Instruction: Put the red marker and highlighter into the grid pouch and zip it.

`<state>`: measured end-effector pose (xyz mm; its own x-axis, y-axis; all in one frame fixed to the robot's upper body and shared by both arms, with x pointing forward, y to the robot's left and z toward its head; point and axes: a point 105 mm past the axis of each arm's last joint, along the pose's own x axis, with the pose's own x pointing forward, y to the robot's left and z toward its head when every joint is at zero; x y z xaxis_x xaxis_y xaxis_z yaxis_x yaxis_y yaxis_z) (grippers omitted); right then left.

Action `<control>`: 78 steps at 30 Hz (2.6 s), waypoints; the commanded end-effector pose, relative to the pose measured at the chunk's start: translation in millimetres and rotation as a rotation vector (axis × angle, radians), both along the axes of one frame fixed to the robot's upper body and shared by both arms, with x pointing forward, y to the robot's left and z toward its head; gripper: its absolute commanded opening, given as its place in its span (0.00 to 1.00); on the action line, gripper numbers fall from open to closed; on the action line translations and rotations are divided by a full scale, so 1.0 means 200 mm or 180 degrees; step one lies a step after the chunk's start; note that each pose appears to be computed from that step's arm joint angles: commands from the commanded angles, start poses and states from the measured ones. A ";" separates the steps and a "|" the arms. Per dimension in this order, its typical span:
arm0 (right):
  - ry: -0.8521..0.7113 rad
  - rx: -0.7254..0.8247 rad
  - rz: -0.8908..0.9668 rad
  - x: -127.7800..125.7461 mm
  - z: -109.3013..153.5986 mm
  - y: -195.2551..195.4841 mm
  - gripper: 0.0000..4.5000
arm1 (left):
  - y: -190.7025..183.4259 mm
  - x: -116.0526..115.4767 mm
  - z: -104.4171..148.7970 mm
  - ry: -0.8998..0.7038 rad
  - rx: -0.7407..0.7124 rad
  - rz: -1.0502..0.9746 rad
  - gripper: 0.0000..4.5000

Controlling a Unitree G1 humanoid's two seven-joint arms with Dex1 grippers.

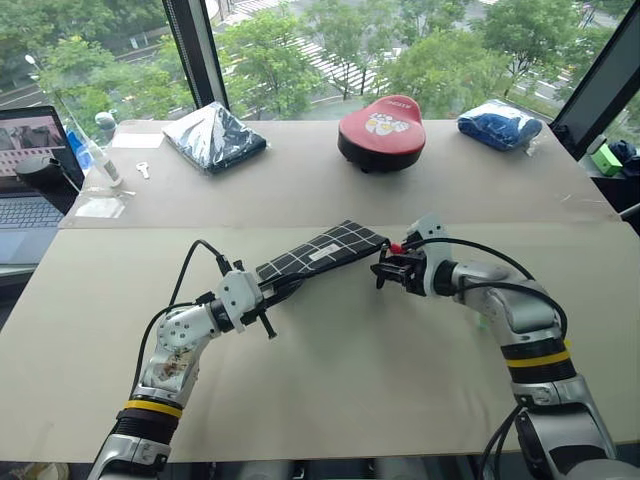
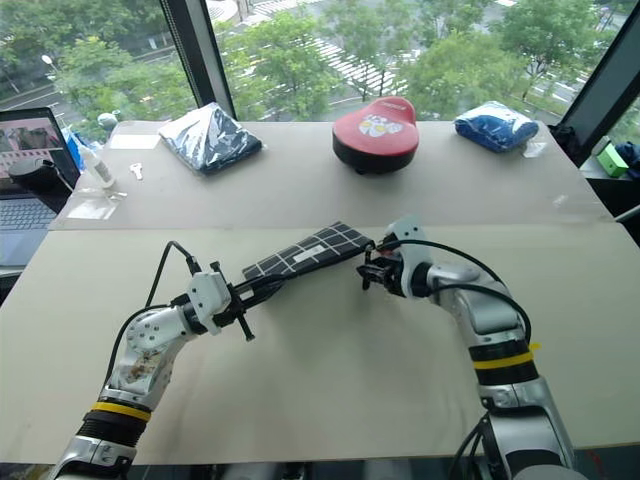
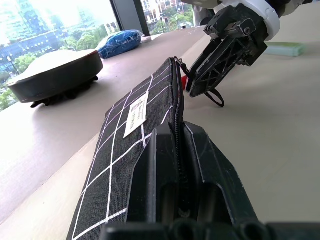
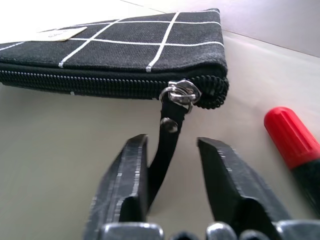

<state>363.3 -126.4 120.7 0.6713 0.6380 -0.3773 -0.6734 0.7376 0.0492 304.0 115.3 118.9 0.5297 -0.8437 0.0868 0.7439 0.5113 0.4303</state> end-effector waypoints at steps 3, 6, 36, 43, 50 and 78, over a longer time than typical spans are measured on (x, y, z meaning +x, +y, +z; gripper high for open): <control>-0.0263 0.0130 0.0340 -0.03 0.12 0.08 0.02 | 0.01 0.00 0.07 -0.0199 -0.0076 0.0048 0.00; -0.0265 0.0147 0.0442 -0.05 0.13 0.09 0.02 | 0.01 0.00 0.07 -0.0200 -0.0082 0.0051 0.00; -0.0224 -0.0219 0.1985 -0.23 0.06 0.60 0.02 | -0.03 0.02 0.09 -0.0219 -0.0109 -0.0019 0.00; -0.0249 -0.0069 0.1523 -0.10 0.11 0.54 0.21 | -0.03 0.01 0.09 -0.0223 -0.0110 -0.0002 0.00; 0.0089 0.0372 0.1798 -0.32 0.22 0.33 0.59 | -0.04 0.00 0.08 -0.0221 -0.0123 -0.0003 0.00; 0.0434 -0.0589 -0.2284 -0.44 0.04 -0.75 0.59 | -0.11 0.08 0.08 -0.0157 -0.0399 0.0008 0.00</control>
